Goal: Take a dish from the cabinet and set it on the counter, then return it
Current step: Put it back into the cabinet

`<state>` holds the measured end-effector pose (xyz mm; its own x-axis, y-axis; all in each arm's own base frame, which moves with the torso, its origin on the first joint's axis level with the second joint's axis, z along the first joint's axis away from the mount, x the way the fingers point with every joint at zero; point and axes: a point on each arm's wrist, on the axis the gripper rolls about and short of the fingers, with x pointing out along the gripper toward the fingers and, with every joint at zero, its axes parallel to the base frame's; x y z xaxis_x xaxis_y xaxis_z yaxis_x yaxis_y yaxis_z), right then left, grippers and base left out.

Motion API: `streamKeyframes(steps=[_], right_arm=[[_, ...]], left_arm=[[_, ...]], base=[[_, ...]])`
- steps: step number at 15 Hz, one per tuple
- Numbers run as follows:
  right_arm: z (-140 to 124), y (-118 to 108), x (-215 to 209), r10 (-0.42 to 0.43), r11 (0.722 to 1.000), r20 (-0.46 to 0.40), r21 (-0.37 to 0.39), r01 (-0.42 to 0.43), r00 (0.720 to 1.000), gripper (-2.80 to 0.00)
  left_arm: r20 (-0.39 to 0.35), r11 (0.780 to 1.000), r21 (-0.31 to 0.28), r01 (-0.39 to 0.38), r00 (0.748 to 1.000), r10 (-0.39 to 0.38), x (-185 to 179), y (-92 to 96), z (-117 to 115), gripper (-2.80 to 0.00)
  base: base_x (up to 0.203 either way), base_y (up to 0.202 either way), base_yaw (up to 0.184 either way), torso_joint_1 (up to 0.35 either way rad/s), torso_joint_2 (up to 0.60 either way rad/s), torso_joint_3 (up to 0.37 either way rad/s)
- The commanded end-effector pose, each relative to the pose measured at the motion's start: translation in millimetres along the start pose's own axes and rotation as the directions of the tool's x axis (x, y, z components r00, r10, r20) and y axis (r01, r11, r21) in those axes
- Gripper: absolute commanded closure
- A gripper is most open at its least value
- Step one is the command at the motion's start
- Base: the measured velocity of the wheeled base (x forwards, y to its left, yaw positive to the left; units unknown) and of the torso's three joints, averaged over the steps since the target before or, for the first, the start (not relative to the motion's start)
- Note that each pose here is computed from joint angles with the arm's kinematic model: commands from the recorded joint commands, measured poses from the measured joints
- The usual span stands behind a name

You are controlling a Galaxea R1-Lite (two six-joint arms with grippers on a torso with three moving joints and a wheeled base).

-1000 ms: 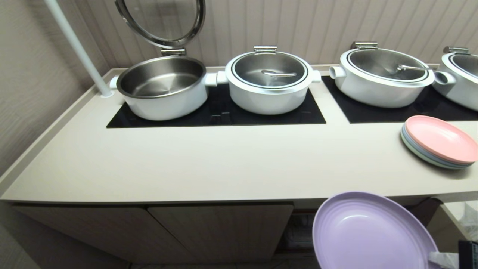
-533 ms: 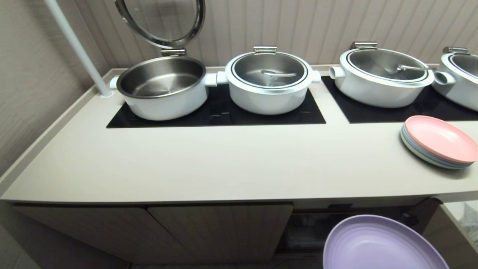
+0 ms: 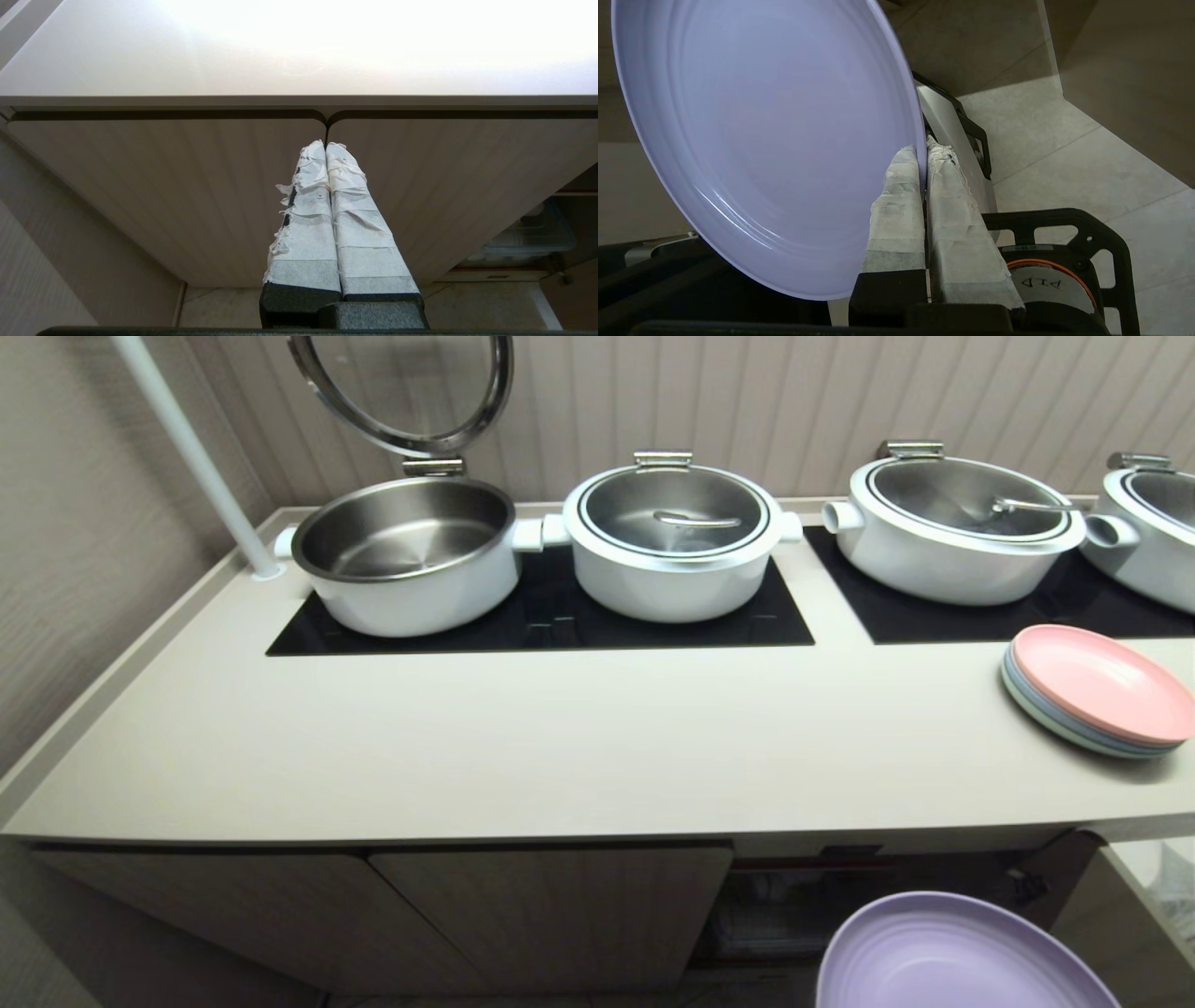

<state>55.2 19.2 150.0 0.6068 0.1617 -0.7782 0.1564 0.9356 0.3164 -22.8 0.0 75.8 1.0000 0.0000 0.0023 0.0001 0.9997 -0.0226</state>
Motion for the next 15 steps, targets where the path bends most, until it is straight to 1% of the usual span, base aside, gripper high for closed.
streamKeyframes(steps=[1, 3, 5, 15], right_arm=[[-4.2, -2.7, 2.8, -0.015, 1.000, -0.022, 0.001, 0.015, 1.000, 0.00], [-4.9, -3.0, 3.3, -0.012, 1.000, -0.029, 0.000, 0.012, 1.000, 0.00], [-5.5, -2.4, 3.1, 0.017, 1.000, -0.047, 0.000, -0.017, 0.999, 0.00], [-10.0, -5.0, 4.4, 0.019, 1.000, -0.061, -0.001, -0.019, 0.998, 0.00]], left_arm=[[0.001, 1.000, 0.000, 0.000, 1.000, 0.000, 0.0, 0.0, 0.0, 0.00], [0.001, 1.000, 0.000, 0.000, 1.000, 0.000, 0.0, 0.0, 0.0, 0.00], [0.001, 1.000, 0.000, 0.000, 1.000, 0.000, 0.0, 0.0, 0.0, 0.00], [0.001, 1.000, 0.000, 0.000, 1.000, 0.000, 0.0, 0.0, 0.0, 0.00]], base=[[0.000, 0.000, 0.000, 0.000, 0.00, 0.000], [0.000, 0.000, 0.000, 0.000, 0.00, 0.000], [0.000, 0.000, 0.000, 0.000, 0.00, 0.000], [0.000, 0.000, 0.000, 0.000, 0.00, 0.000]])
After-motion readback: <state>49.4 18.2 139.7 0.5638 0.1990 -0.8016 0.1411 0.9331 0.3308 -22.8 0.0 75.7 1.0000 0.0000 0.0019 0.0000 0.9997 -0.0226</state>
